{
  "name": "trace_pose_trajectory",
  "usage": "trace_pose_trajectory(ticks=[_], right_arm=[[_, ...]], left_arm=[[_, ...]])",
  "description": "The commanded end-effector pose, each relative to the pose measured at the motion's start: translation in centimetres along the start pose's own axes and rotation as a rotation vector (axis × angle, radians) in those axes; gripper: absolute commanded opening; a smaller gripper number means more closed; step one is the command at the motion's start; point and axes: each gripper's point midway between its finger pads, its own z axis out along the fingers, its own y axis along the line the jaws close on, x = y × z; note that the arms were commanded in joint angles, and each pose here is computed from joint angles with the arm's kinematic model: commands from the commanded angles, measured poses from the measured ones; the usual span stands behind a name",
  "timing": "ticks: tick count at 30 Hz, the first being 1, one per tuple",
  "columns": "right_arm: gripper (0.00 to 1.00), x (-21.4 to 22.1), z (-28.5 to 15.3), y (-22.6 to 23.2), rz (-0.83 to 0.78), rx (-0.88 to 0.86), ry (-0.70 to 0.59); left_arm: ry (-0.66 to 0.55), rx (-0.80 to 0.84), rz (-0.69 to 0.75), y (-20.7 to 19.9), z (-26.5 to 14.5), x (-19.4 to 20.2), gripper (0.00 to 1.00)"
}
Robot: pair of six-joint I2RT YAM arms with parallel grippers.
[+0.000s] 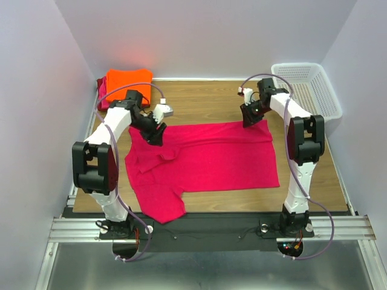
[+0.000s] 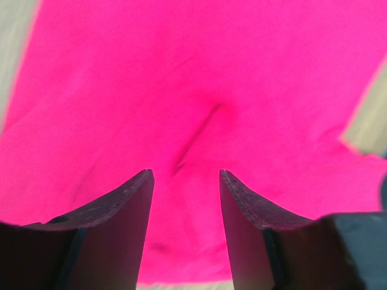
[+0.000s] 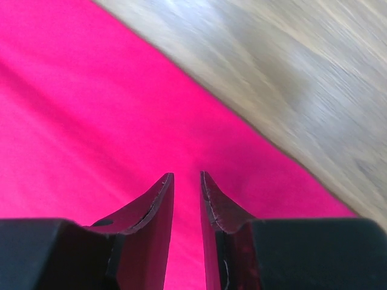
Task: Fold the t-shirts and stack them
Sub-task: Fold the tshirt
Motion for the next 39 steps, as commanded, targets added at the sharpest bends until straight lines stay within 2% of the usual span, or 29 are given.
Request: trace_pose_trajectory(ticks=[1, 4, 17, 23, 27, 30, 34, 36, 37, 39], right_arm=[[0.30, -3.0, -1.9, 2.3, -0.060, -0.008, -0.084], [0.30, -3.0, -1.8, 2.1, -0.056, -0.002, -0.080], [0.30, -2.4, -1.3, 1.5, -0.048, 0.021, -0.055], [0.29, -2.2, -1.1, 1.3, -0.048, 0.025, -0.047], [0.29, -2.1, -1.2, 1.1, -0.053, 0.039, -0.041], [0.29, -2.0, -1.2, 1.0, -0.055, 0.043, -0.038], [0.28, -2.1, -1.3, 1.0, -0.059, 0.046, -0.041], [0.28, -2.1, -1.4, 1.0, -0.059, 0.045, -0.040], [0.28, -2.1, -1.4, 1.0, -0.062, 0.046, -0.041], [0.28, -2.2, -1.5, 1.0, -0.063, 0.047, -0.044]], left_arm=[[0.058, 0.014, 0.081, 0.6, -1.1, 2.2, 0.60], [0.075, 0.061, 0.135, 0.2, -0.1, 3.6, 0.63], [0.103, 0.059, 0.264, 1.6, 2.9, 5.2, 0.65], [0.148, 0.091, 0.277, 0.9, 4.5, 6.1, 0.60], [0.175, 0.135, 0.286, -0.2, 4.9, 6.7, 0.45], [0.196, 0.167, 0.289, -1.2, 5.1, 6.9, 0.28], [0.201, 0.183, 0.282, -2.2, 4.7, 6.6, 0.11], [0.210, 0.200, 0.275, -3.2, 4.3, 6.5, 0.06], [0.222, 0.211, 0.261, -3.8, 4.2, 6.8, 0.00], [0.229, 0.222, 0.263, -4.8, 4.1, 6.6, 0.00]])
